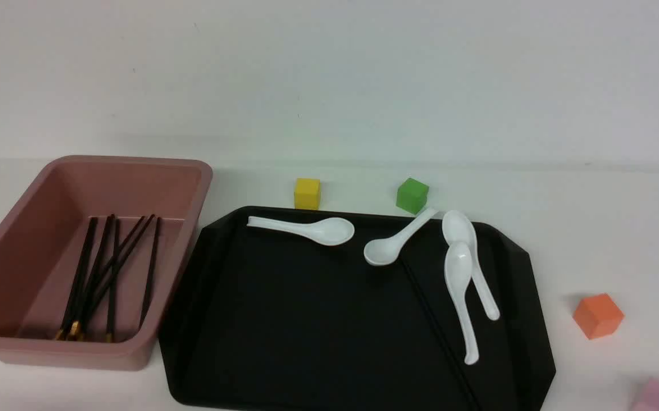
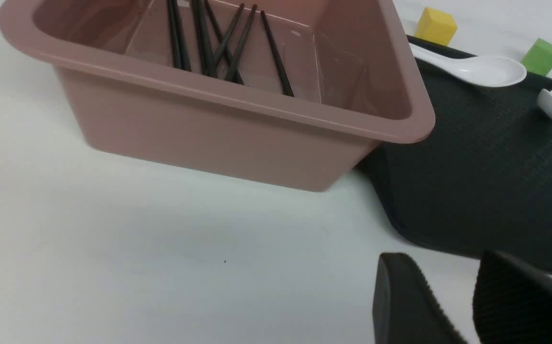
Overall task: On white tablecloth take chopsticks from black tray and put them in box.
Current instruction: 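Move the gripper over the chopsticks on the black tray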
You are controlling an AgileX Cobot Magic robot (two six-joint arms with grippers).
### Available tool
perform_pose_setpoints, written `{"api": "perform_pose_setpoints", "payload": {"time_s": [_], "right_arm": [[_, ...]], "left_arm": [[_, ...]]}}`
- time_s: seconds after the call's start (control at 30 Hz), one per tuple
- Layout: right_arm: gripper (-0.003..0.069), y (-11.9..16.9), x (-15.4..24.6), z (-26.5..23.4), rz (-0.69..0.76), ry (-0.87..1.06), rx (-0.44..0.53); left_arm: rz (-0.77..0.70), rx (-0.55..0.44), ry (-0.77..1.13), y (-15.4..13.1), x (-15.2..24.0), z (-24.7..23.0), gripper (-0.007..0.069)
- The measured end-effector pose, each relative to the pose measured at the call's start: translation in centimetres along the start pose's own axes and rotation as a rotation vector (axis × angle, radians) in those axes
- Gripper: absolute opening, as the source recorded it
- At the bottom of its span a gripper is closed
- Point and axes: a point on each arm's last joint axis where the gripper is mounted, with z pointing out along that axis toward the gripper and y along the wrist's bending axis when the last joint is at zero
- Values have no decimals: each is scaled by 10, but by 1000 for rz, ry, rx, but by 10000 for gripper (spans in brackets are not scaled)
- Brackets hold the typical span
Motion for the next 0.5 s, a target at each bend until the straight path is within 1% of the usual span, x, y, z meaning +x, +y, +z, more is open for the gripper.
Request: {"api": "perform_pose_setpoints", "payload": {"time_s": [0.5], "right_arm": [[168,0,0,0,0,0,0]], "left_arm": [[0,0,0,0,0,0,238]]}}
